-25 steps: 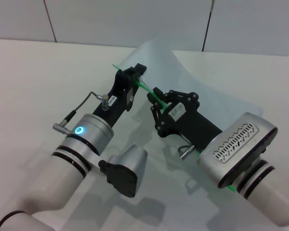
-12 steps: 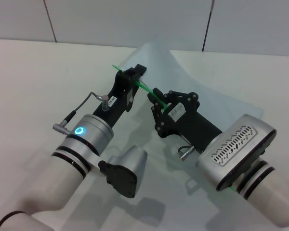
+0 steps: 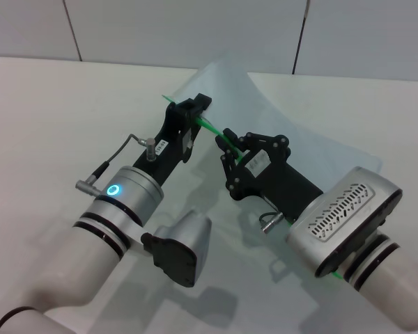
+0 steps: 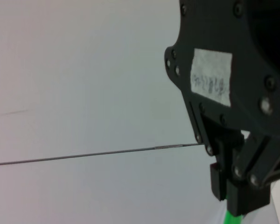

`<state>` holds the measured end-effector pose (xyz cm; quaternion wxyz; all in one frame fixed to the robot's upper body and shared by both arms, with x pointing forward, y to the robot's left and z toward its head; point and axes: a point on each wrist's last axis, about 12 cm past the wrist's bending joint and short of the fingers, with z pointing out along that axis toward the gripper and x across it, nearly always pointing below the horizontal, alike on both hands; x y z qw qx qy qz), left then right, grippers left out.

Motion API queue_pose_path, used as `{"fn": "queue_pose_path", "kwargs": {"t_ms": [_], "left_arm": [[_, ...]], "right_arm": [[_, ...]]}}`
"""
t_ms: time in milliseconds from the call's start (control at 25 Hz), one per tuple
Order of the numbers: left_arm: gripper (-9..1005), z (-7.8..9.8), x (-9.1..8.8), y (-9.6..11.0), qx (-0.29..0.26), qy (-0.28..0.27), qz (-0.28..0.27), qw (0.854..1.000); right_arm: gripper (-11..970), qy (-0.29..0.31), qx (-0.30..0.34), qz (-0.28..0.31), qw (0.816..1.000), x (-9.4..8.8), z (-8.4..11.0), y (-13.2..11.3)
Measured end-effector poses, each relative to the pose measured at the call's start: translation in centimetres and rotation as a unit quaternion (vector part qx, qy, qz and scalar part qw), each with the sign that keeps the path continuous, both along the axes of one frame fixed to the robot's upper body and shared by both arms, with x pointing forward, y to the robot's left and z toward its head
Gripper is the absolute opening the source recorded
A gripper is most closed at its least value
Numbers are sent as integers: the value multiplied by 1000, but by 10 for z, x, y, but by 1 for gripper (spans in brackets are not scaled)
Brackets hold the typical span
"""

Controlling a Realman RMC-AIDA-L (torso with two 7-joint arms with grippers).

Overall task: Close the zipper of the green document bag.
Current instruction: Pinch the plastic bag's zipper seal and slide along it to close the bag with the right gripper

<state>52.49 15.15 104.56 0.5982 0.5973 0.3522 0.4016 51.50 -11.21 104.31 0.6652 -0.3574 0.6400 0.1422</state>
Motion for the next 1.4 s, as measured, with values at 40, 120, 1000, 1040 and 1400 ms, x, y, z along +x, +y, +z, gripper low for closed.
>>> {"fn": "queue_pose_path", "kwargs": {"t_ms": [40,120,1000,1040,1400], "left_arm": [[96,0,0,0,-1,0,0,1000],[97,0,-1,1,-5,1,0,1000],[103,1,-3,2,-21,-2,-4,1000],[103,1,-3,2,-22,-2,-4,1000],[106,2,-3,3,-25,-5,-4,1000]], "right_arm": [[74,0,0,0,1000,0,0,0],[74,1,1,-2,1000,0,-1,-1],[74,8,-12,-20,1000,0,-9,-14],[74,9,-13,-20,1000,0,-10,-14],[73,11,-17,-26,999,-1,-13,-18]]}}
